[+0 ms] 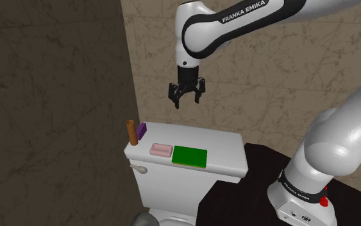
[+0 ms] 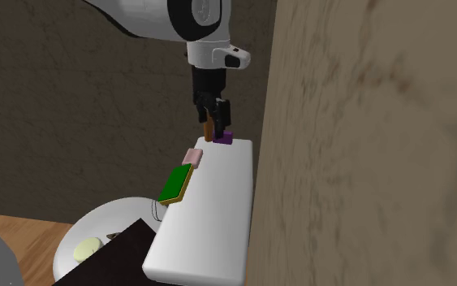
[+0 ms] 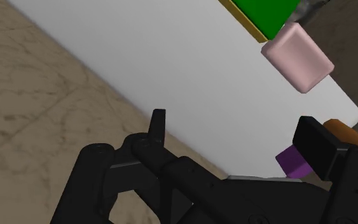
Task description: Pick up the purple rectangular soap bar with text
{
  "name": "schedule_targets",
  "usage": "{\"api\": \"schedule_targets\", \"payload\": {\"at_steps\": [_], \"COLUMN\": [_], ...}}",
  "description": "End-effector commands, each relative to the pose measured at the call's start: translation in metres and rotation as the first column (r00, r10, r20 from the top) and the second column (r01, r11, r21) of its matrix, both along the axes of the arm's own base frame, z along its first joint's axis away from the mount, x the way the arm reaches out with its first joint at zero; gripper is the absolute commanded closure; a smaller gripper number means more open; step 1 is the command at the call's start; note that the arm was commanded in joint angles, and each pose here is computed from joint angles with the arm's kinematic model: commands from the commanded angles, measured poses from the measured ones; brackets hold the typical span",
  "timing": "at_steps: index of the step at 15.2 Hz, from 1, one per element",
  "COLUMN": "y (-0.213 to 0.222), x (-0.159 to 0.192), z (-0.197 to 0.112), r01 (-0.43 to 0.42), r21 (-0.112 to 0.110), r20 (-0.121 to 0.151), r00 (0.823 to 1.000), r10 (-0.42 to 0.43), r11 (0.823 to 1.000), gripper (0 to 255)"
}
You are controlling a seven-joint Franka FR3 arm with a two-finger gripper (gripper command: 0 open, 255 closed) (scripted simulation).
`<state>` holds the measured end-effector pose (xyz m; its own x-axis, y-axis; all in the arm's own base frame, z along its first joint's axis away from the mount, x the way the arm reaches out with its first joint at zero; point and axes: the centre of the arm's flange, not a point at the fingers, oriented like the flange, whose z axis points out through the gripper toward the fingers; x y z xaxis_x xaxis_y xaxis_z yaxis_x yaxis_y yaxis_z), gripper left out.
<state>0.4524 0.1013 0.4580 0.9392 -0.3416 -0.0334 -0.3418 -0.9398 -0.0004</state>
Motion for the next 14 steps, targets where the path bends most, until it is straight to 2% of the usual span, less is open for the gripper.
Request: {"api": "schedule_targets", "payload": {"at_steps": [1, 7, 14], "y": [0.013, 0.042, 0.069], "x": [0.020, 0.078, 0.150], "z": [-0.015, -0.058, -0.106], "r01": [0.033, 0.125, 0.231], "r21": [0.002, 0.005, 0.009], "r20": [0.004, 0.012, 0.021], "r00": [0.999, 0.992, 0.973], "r10": [-0.033, -0.125, -0.232], "r11": [0.999, 0.992, 0.973], "gripper": [0, 0, 0]}}
